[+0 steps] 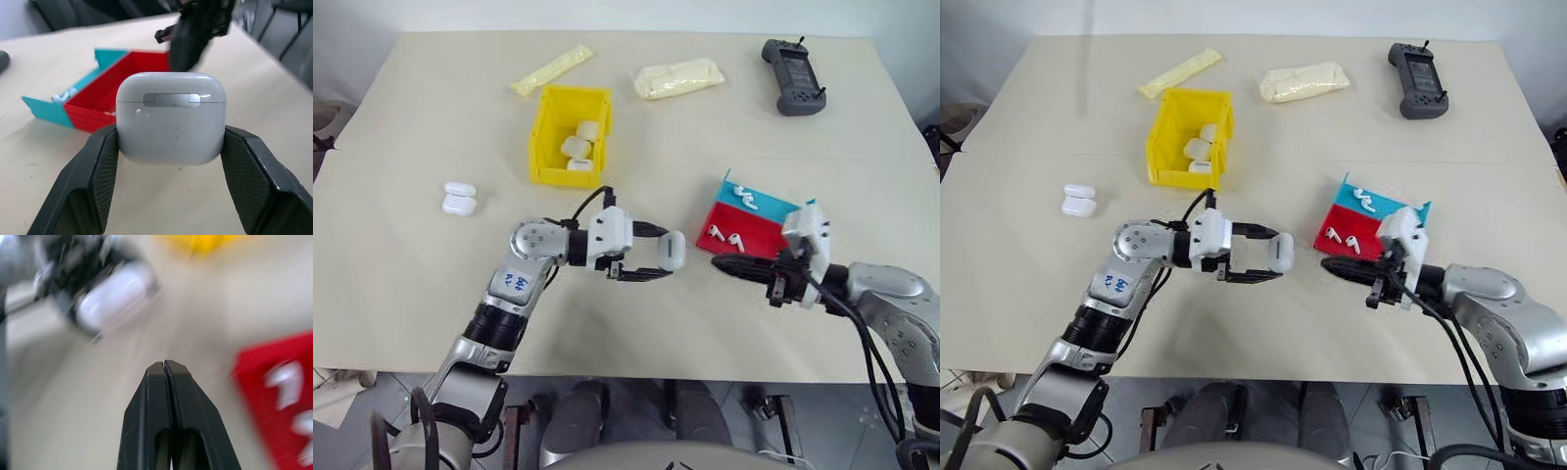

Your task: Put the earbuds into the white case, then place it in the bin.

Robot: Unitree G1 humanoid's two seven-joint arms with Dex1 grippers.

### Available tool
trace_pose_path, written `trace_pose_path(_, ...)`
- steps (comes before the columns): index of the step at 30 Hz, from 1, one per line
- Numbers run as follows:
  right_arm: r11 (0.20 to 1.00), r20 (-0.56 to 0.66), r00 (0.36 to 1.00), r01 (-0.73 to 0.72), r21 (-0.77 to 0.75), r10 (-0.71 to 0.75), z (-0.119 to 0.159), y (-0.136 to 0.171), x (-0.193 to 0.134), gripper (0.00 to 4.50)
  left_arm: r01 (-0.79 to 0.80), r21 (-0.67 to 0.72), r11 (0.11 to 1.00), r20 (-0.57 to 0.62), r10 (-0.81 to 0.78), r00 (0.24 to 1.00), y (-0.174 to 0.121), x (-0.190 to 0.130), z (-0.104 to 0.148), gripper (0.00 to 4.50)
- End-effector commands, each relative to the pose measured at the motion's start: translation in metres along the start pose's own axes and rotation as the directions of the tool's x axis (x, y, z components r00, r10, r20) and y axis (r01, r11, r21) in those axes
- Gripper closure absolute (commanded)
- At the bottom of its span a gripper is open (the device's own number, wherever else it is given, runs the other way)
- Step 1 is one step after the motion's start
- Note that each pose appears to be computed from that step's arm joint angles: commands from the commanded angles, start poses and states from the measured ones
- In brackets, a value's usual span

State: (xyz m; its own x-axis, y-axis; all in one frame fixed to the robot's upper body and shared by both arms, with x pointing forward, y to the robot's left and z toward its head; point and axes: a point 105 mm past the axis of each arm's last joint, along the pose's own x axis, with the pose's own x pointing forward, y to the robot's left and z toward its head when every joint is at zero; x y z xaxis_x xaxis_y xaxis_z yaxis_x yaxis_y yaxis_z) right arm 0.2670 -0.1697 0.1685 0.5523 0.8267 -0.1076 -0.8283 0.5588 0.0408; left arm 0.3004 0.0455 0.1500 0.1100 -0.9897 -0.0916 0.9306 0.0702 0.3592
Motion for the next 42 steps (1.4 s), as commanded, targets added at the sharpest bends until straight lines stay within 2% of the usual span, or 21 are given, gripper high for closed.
trace_pose_path(1, 0.995, 0.040, 0.998, 0.050, -0.087, -0.047, 0.015, 0.002, -0.018, 4.08, -0.187, -0.006, 0.982, 0.087, 0.186, 0.979, 0.014, -0.023, 0.018, 1.73)
trace_pose_path(5, 0.967, 0.096, 0.987, 0.144, -0.209, -0.127, 0.023, -0.002, -0.029, 2.83, -0.425, -0.061, 0.903, 0.042, 0.427, 0.903, 0.031, -0.051, 0.015, 1.73)
trace_pose_path(9, 0.949, 0.178, 0.969, 0.212, -0.231, -0.173, 0.029, -0.004, -0.034, 1.51, -0.609, -0.118, 0.785, 0.025, 0.615, 0.788, 0.055, -0.082, 0.019, 1.73)
trace_pose_path(11, 0.949, 0.159, 0.971, 0.210, -0.235, -0.176, 0.023, -0.002, -0.035, 0.87, -0.671, -0.241, 0.701, 0.011, 0.693, 0.721, 0.079, -0.093, 0.024, 1.73)
trace_pose_path(13, 0.954, 0.125, 0.979, 0.184, -0.235, -0.158, 0.013, 0.004, -0.034, 0.18, -0.707, -0.300, 0.640, 0.001, 0.741, 0.671, 0.100, -0.097, 0.031, 1.73)
trace_pose_path(14, 0.956, 0.117, 0.981, 0.180, -0.233, -0.156, 0.010, 0.005, -0.034, 0.03, -0.712, -0.317, 0.627, -0.006, 0.749, 0.662, 0.110, -0.097, 0.033, 1.73)
trace_pose_path(17, 0.955, 0.121, 0.979, 0.186, -0.231, -0.161, 0.007, 0.005, -0.033, 0.03, -0.733, -0.326, 0.597, -0.011, 0.773, 0.634, 0.146, -0.090, 0.040, 1.73)
trace_pose_path(21, 0.953, 0.136, 0.978, 0.188, -0.237, -0.159, 0.009, 0.004, -0.031, 0.03, -0.799, -0.280, 0.532, -0.121, 0.806, 0.580, 0.180, -0.086, 0.021, 1.73)
trace_pose_path(25, 0.951, 0.151, 0.975, 0.195, -0.240, -0.162, 0.011, 0.006, -0.030, 0.03, -0.836, -0.246, 0.491, -0.211, 0.815, 0.540, 0.193, -0.091, 0.004, 1.73)
trace_pose_path(28, 0.950, 0.156, 0.973, 0.204, -0.236, -0.170, 0.011, 0.007, -0.030, 0.03, -0.811, -0.276, 0.515, -0.187, 0.799, 0.571, 0.194, -0.088, 0.007, 1.73)
trace_pose_path(30, 0.950, 0.158, 0.972, 0.209, -0.233, -0.176, 0.011, 0.007, -0.030, 0.00, -0.786, -0.279, 0.551, -0.182, 0.774, 0.607, 0.192, -0.085, 0.007, 1.01)
trace_pose_path(31, 0.950, 0.158, 0.972, 0.210, -0.231, -0.176, 0.011, 0.008, -0.030, 0.00, -0.747, -0.276, 0.604, -0.163, 0.737, 0.656, 0.186, -0.083, 0.009, 0.79)
trace_pose_path(33, 0.951, 0.156, 0.972, 0.208, -0.230, -0.175, 0.011, 0.010, -0.029, 0.00, -0.725, -0.194, 0.661, -0.146, 0.711, 0.688, 0.179, -0.089, 0.010, 0.18)
trace_pose_path(34, 0.951, 0.155, 0.973, 0.205, -0.230, -0.173, 0.010, 0.010, -0.029, 0.00, -0.715, -0.179, 0.676, -0.144, 0.701, 0.699, 0.176, -0.090, 0.010, 0.03)
trace_pose_path(36, 0.952, 0.153, 0.974, 0.202, -0.229, -0.170, 0.011, 0.011, -0.029, 0.00, -0.679, -0.172, 0.714, -0.149, 0.662, 0.734, 0.167, -0.094, 0.009, 0.03)
trace_pose_path(39, 0.957, 0.133, 0.981, 0.167, -0.236, -0.139, 0.010, 0.012, -0.027, 0.00, -0.547, -0.111, 0.830, -0.134, 0.533, 0.836, 0.134, -0.113, 0.015, 0.03)
trace_pose_path(42, 0.962, 0.108, 0.989, 0.128, -0.243, -0.105, 0.008, 0.012, -0.027, 0.00, -0.473, -0.064, 0.878, -0.151, 0.460, 0.875, 0.110, -0.126, 0.019, 0.03)
